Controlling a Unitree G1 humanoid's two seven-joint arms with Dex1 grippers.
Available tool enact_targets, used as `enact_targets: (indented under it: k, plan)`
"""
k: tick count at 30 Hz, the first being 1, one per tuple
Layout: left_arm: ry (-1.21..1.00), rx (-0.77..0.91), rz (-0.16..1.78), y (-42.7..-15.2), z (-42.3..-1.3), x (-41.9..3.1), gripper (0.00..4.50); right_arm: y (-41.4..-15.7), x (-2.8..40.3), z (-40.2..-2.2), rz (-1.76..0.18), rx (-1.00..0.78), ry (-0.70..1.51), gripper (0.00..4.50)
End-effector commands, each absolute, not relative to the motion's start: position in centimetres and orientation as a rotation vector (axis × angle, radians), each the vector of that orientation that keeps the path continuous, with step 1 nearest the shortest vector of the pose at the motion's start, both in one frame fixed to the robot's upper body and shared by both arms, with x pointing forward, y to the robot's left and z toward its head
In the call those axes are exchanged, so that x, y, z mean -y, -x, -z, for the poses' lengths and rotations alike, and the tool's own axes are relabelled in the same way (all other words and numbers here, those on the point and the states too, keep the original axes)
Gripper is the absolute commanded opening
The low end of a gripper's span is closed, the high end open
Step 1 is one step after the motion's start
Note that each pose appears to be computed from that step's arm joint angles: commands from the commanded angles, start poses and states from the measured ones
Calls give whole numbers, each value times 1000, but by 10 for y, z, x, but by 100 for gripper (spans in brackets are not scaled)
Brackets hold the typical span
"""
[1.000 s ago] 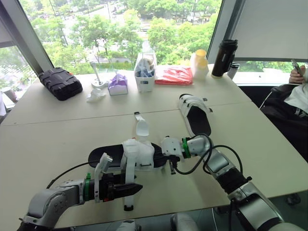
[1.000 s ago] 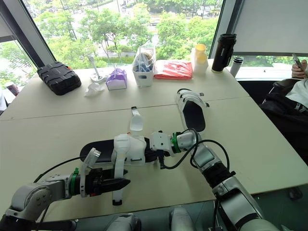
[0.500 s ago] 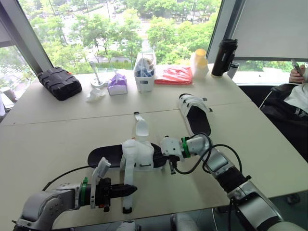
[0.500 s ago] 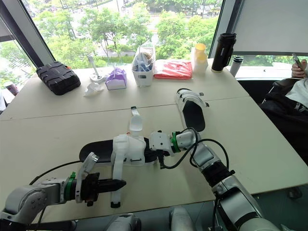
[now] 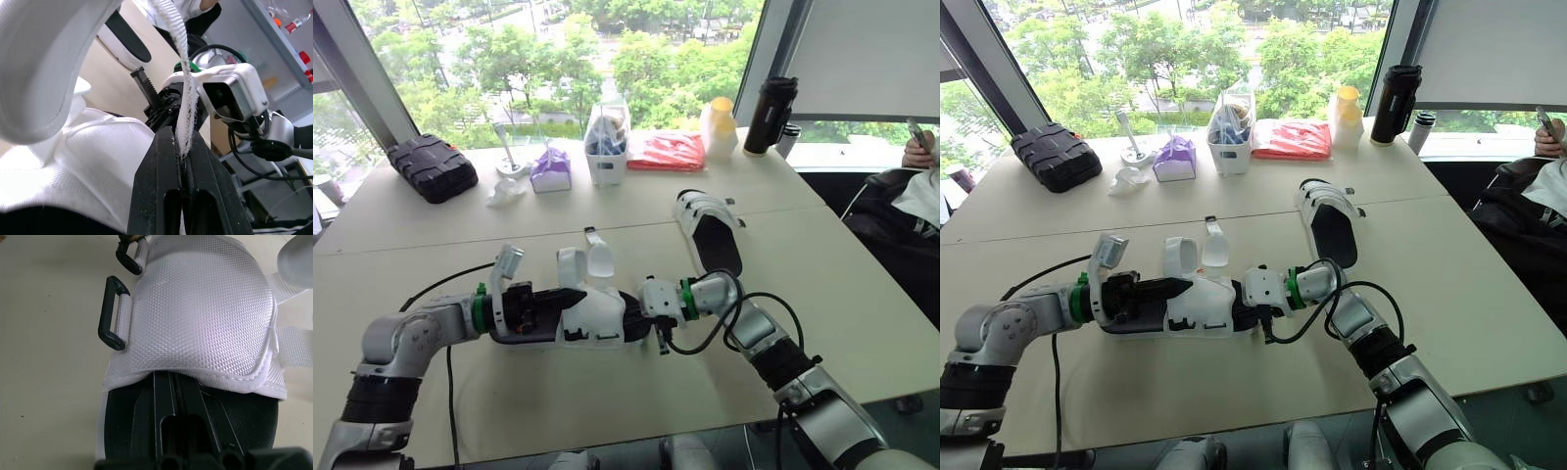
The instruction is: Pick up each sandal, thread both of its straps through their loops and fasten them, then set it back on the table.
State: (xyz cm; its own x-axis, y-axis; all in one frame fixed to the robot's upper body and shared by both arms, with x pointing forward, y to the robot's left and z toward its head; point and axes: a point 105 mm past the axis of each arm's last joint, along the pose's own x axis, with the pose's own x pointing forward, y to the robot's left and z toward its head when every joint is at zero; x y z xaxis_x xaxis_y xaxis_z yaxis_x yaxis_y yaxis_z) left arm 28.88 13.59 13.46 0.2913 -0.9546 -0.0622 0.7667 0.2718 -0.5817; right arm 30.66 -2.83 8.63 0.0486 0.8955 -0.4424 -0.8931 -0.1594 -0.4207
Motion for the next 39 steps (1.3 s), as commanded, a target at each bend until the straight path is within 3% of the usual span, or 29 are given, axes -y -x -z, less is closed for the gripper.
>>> enact_targets:
  k: [1,15,39]
  plan:
    - [477,-442,1225,-293,-133,-133,2,-305,30,-72,-1569,-65,751,0]
    - [508,-401,1216,-303,-139,-140,2,-303,29,-71,-1579,-65,757,0]
    - [294,-344,1413,-282,-142,-136,2,-302,29,-70,-1583,-68,756,0]
